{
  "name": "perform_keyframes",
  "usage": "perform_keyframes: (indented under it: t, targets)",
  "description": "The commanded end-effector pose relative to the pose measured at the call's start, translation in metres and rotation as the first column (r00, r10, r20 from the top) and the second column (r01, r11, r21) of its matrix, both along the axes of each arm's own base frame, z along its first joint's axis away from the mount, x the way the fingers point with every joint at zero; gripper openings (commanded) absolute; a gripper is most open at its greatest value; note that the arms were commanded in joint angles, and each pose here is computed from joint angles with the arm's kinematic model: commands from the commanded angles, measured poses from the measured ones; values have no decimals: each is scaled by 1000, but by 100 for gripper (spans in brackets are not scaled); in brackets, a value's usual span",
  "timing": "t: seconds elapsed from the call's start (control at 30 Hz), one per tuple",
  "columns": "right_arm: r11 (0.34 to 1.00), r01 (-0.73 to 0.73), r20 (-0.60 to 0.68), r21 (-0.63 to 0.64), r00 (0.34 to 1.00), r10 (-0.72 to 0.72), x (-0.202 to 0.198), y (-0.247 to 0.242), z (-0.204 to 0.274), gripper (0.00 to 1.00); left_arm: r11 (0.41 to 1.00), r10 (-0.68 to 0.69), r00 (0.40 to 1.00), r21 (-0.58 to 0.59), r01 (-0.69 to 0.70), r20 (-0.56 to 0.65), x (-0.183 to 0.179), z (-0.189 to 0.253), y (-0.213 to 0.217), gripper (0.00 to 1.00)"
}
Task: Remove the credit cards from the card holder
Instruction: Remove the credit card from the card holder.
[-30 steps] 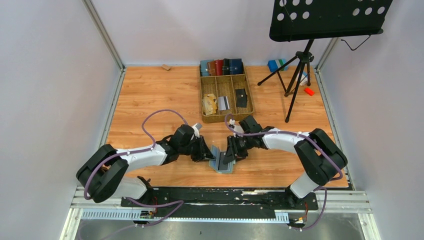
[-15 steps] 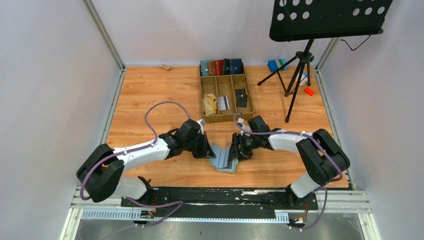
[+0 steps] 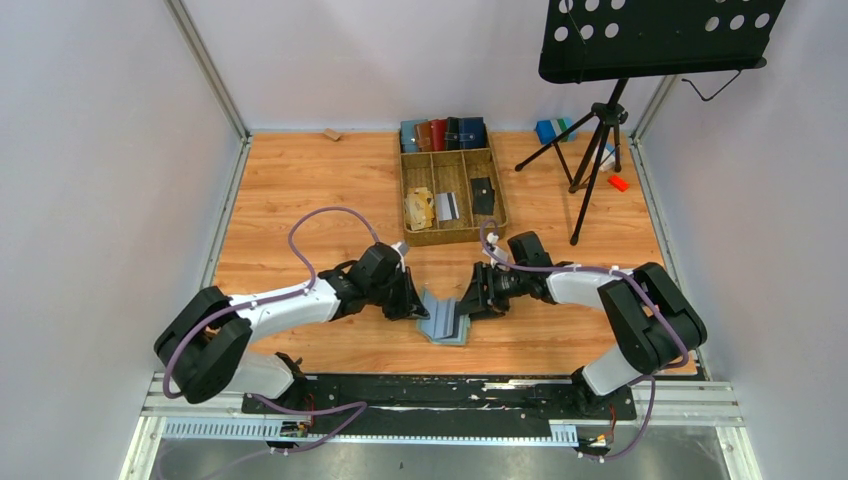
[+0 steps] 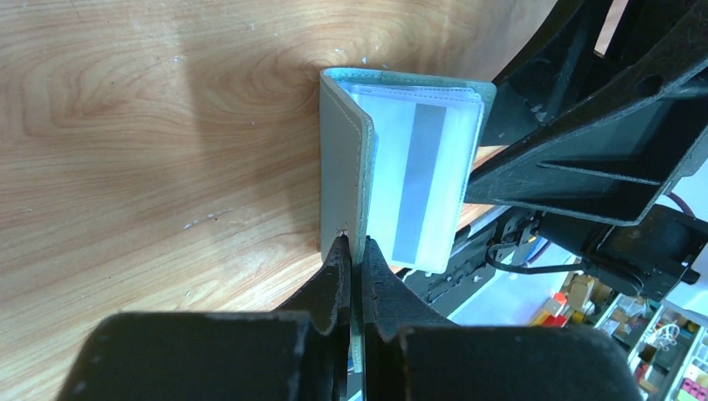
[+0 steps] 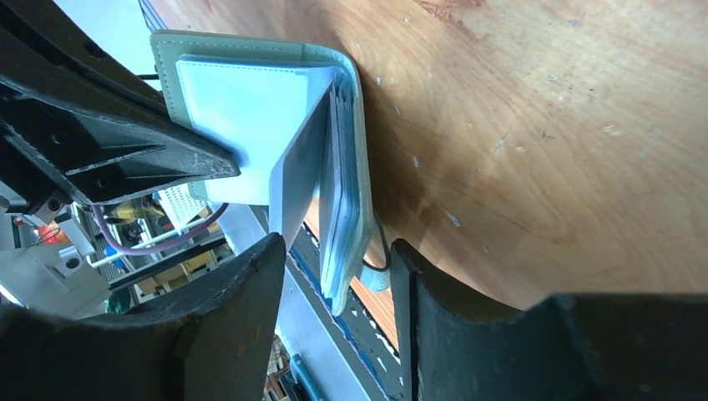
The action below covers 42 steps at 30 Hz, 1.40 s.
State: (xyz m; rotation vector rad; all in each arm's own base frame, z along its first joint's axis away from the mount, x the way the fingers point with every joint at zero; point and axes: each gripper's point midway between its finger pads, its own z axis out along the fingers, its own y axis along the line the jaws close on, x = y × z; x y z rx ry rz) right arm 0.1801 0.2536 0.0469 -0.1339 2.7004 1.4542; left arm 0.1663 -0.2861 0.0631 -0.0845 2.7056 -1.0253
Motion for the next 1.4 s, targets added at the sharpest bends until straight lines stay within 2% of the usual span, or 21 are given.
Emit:
perform_keyframes:
  t: [0.0,0.13,0.27,0.33,0.43,0.6,0.77,1.0,1.07,1.2,1.37]
  targets:
    - [998,-34,41,55,999,32,5,9,13,51,1000,-4,1000,-19,3,-25,-3,-6,-5,0]
    - [998,-62,34,13,998,61,1,15,8,50,1000,1,999,-23,-3,-53,-6,-13,-6,0]
    - [996,-84,67,15,994,83,4,24,18,36,1000,-5,997,-7,5,-76,-10,-23,-4,0]
    - [995,-100,92,3,991,99,5,29,23,34,1000,-12,997,-29,10,-76,-11,-23,-6,1]
    - [992,-116,113,-58,986,122,7,30,24,30,995,-8,999,-98,3,-52,-9,-16,-13,6]
    - [979,-97,115,-178,986,119,11,18,14,18,986,13,1000,-167,-14,-11,-4,1,-18,15]
    - [974,-96,109,-205,987,120,8,13,8,12,983,23,1000,-182,-20,11,-3,8,-17,23]
    - [970,-87,107,-226,988,113,7,9,4,7,984,84,996,-158,-79,29,-2,11,-2,26]
    - [971,-86,109,-225,988,112,8,9,4,7,984,96,995,-156,-89,36,-3,11,2,33]
    - [972,-89,109,-217,987,114,8,10,4,6,977,103,993,-191,-92,51,-4,16,2,54]
    - [974,-91,109,-205,987,116,8,12,6,6,978,66,998,-198,-62,11,-8,7,-6,57]
